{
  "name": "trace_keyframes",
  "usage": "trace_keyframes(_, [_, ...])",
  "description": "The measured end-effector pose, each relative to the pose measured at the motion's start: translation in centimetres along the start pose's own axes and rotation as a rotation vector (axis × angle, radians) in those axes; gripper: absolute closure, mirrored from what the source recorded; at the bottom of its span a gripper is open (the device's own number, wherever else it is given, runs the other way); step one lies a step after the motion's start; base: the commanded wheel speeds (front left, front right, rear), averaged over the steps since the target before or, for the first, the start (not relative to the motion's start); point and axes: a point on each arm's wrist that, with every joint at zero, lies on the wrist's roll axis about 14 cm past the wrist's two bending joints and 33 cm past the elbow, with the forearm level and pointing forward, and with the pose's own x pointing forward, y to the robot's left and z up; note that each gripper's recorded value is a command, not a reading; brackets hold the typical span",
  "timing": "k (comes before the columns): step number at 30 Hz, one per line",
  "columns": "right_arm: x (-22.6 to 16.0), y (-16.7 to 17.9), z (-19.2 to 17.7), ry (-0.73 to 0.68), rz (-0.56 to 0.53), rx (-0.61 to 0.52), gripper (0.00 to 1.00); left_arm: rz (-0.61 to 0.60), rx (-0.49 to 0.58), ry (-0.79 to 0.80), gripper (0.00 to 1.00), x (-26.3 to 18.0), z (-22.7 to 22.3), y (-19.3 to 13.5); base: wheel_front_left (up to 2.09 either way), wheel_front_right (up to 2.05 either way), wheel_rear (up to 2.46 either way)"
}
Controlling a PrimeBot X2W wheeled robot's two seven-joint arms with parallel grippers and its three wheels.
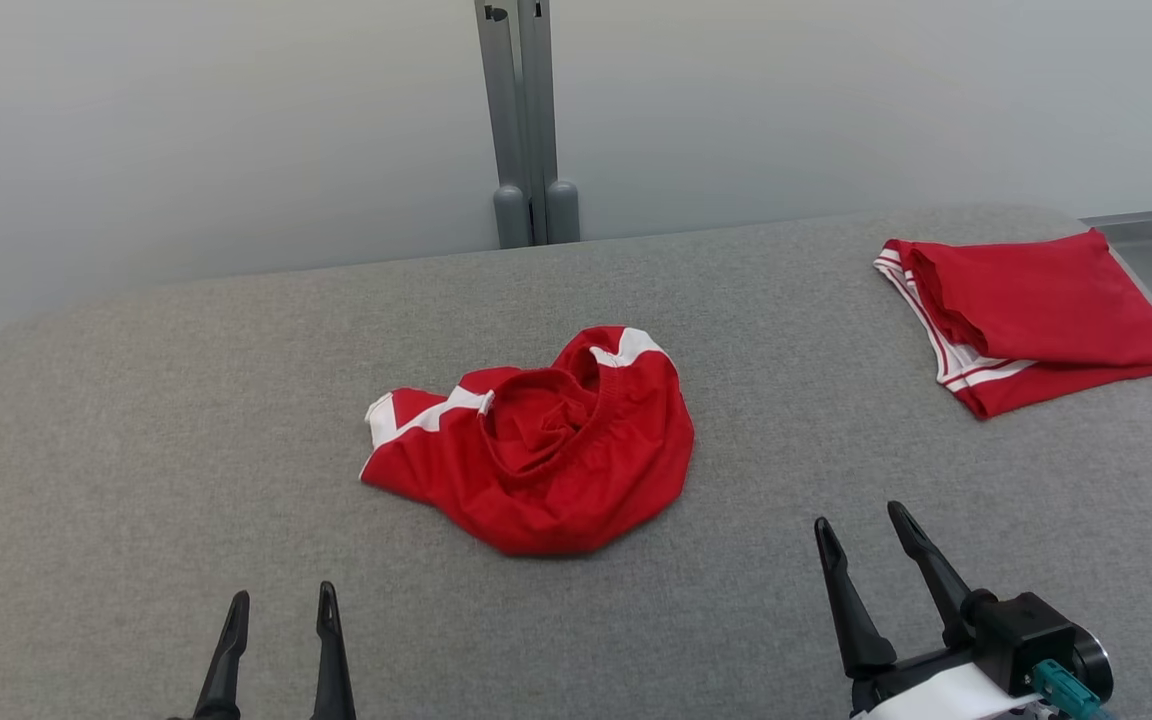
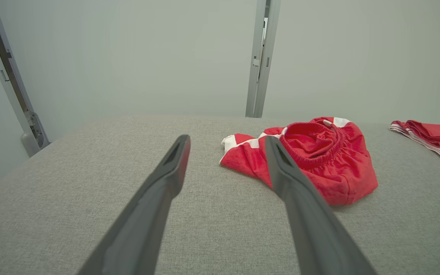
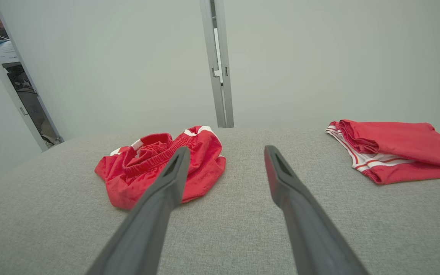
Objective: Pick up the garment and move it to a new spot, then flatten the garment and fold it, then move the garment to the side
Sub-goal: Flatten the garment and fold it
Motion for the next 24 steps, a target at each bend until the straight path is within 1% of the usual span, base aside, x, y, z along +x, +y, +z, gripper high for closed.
trace_keyframes(5, [0.2, -0.1, -0.2, 0.008, -0.001, 0.0, 0.0, -0.034, -0.025, 0.023, 0.0, 0.6, -0.7, -0.9, 0.0, 0.0, 0.0])
trace_keyframes(10, [0.7, -0.3, -0.6, 0.022, 0.007, -0.007, 0.0, -0.138, -0.075, 0.047, 0.0, 3.0, -1.6, -3.6, 0.0, 0.0, 0.0])
trace_keyframes(15, [1.8, -0.8, -1.0, 0.035, 0.014, -0.021, 0.0, -0.252, -0.097, 0.147, 0.0, 6.7, -3.4, -7.0, 0.0, 0.0, 0.0])
trace_keyframes(19, [3.6, -1.6, -0.9, 0.026, 0.01, -0.032, 0.0, -0.362, -0.081, 0.175, 0.0, 11.1, -2.0, -10.6, 0.0, 0.0, 0.0])
trace_keyframes(22, [4.8, -2.1, -1.4, 0.036, 0.007, -0.036, 0.0, -0.403, -0.109, 0.251, 0.0, 13.4, -2.2, -12.3, 0.0, 0.0, 0.0])
trace_keyframes(24, [5.5, -2.3, -1.9, 0.044, 0.008, -0.035, 0.0, -0.418, -0.147, 0.297, 0.0, 14.8, -2.4, -13.2, 0.0, 0.0, 0.0])
